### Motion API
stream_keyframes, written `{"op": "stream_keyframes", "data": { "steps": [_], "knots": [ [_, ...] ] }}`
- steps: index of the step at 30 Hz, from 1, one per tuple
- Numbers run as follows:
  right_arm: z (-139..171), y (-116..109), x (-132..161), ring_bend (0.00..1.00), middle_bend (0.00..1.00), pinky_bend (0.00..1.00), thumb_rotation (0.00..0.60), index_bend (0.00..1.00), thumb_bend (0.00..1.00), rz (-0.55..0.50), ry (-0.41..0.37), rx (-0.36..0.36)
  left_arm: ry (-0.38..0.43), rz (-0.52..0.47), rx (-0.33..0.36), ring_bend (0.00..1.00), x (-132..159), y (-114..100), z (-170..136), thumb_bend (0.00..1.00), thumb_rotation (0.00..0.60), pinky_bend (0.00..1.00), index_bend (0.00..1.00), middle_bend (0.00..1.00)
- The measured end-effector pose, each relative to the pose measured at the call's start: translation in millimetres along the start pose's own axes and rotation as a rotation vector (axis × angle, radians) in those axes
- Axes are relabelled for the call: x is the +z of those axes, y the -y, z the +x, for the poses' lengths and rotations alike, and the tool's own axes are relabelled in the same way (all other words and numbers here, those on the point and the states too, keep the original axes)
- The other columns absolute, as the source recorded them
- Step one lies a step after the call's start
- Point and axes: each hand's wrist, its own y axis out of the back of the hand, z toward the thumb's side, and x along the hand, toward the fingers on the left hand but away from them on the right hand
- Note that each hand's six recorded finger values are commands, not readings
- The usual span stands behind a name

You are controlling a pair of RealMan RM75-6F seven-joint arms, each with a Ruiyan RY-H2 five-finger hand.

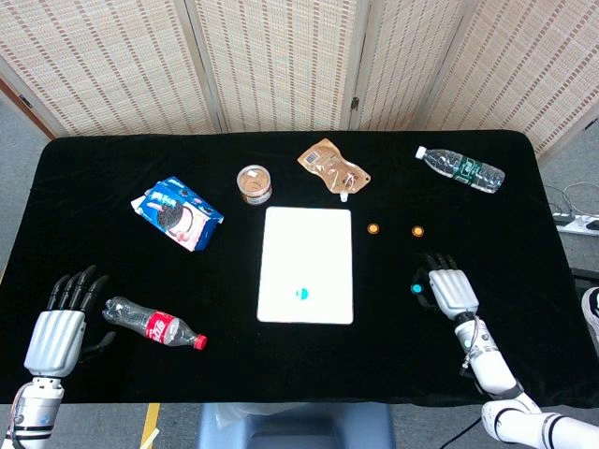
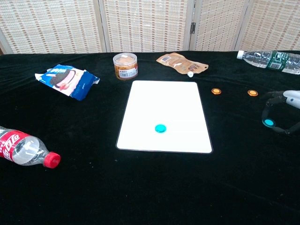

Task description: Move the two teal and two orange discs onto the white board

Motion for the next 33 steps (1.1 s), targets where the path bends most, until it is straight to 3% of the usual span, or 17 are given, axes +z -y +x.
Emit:
{"op": "stream_keyframes", "data": {
  "steps": [8, 14, 23, 33],
  "knots": [
    [-6.2, -20.9, 66.8, 0.00, 0.13, 0.00, 0.600, 0.47, 0.45, 0.022, -0.172, -0.013, 0.005, -0.001, 0.005, 0.06, 2.1, -1.6, -0.6, 0.25, 0.600, 0.00, 0.14, 0.04],
    [-19.3, -20.7, 118.8, 0.00, 0.13, 0.00, 0.600, 0.47, 0.45, 0.063, -0.273, 0.005, 0.003, 0.001, 0.011, 0.06, 1.0, -4.2, -2.0, 0.25, 0.600, 0.00, 0.14, 0.04],
    [-36.0, -3.5, 170.8, 0.00, 0.13, 0.00, 0.600, 0.47, 0.45, 0.122, -0.335, 0.036, -0.013, -0.001, -0.002, 0.06, -4.6, 0.3, -3.8, 0.25, 0.600, 0.00, 0.14, 0.04],
    [-43.9, 14.3, 184.8, 0.00, 0.13, 0.00, 0.600, 0.47, 0.45, 0.143, -0.332, 0.059, -0.014, -0.002, -0.005, 0.06, -6.4, 2.1, -2.8, 0.25, 0.600, 0.00, 0.14, 0.04]
  ]
}}
